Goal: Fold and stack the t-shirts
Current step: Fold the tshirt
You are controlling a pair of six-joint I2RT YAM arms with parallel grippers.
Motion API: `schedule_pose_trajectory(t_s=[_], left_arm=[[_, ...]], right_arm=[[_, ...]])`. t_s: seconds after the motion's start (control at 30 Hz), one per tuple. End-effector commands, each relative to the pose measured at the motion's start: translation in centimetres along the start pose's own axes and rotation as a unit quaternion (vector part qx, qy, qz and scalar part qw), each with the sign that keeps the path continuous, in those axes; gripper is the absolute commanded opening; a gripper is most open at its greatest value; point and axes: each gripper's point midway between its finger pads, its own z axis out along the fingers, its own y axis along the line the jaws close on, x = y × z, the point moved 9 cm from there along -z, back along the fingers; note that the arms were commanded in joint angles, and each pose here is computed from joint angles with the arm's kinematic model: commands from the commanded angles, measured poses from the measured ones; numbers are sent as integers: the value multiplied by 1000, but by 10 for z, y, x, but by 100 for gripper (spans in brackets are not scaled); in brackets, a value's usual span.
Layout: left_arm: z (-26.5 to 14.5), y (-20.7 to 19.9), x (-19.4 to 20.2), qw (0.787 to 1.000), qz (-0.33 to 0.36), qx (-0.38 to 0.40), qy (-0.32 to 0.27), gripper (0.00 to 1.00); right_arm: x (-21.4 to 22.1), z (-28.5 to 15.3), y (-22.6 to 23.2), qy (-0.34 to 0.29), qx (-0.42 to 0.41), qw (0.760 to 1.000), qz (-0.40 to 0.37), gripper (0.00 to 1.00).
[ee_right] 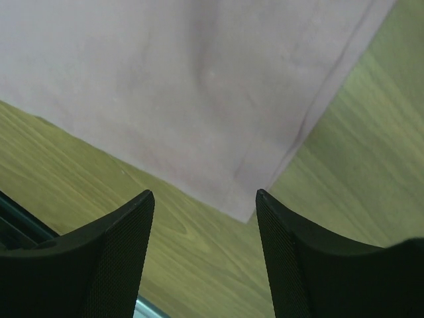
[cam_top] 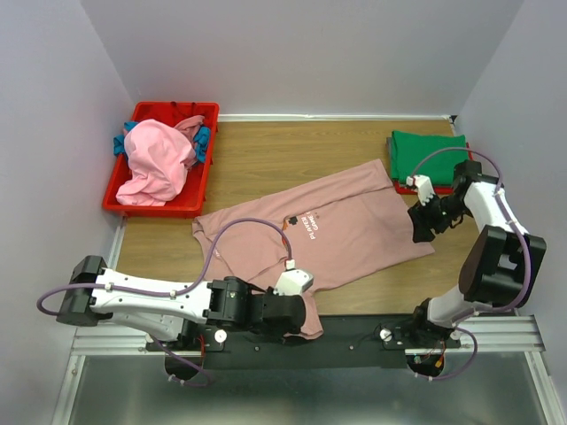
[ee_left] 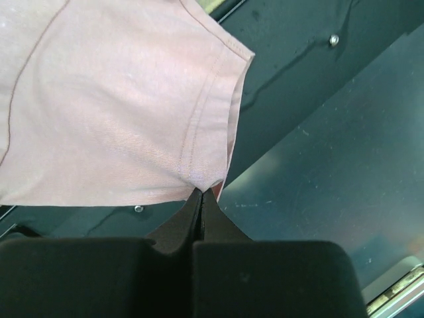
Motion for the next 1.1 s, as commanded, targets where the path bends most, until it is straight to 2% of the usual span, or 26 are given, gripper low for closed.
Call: schedule_pose_trajectory(t_s=[0.0,0.13,0.4,0.7,1.07], left_arm=[[2,5,-7,999,-11,0,-33,0],[2,8,-5,999,-8,3,-31,0],[-2,12,-6,998,-15,23,-50,0],[-5,13,-7,998,-13,26,-58,0],[-12,20,-7,997,-15,33,-74,0]], right_arm=[[16,-4,-12,36,-3,999,25,69],[21,4,-18,50,-8,997,58,63],[36,7,-45,61,14,988,140,61],[42,25,-45,68,-20,977,199,60],[44,27,-48,90,0,965,246,59]])
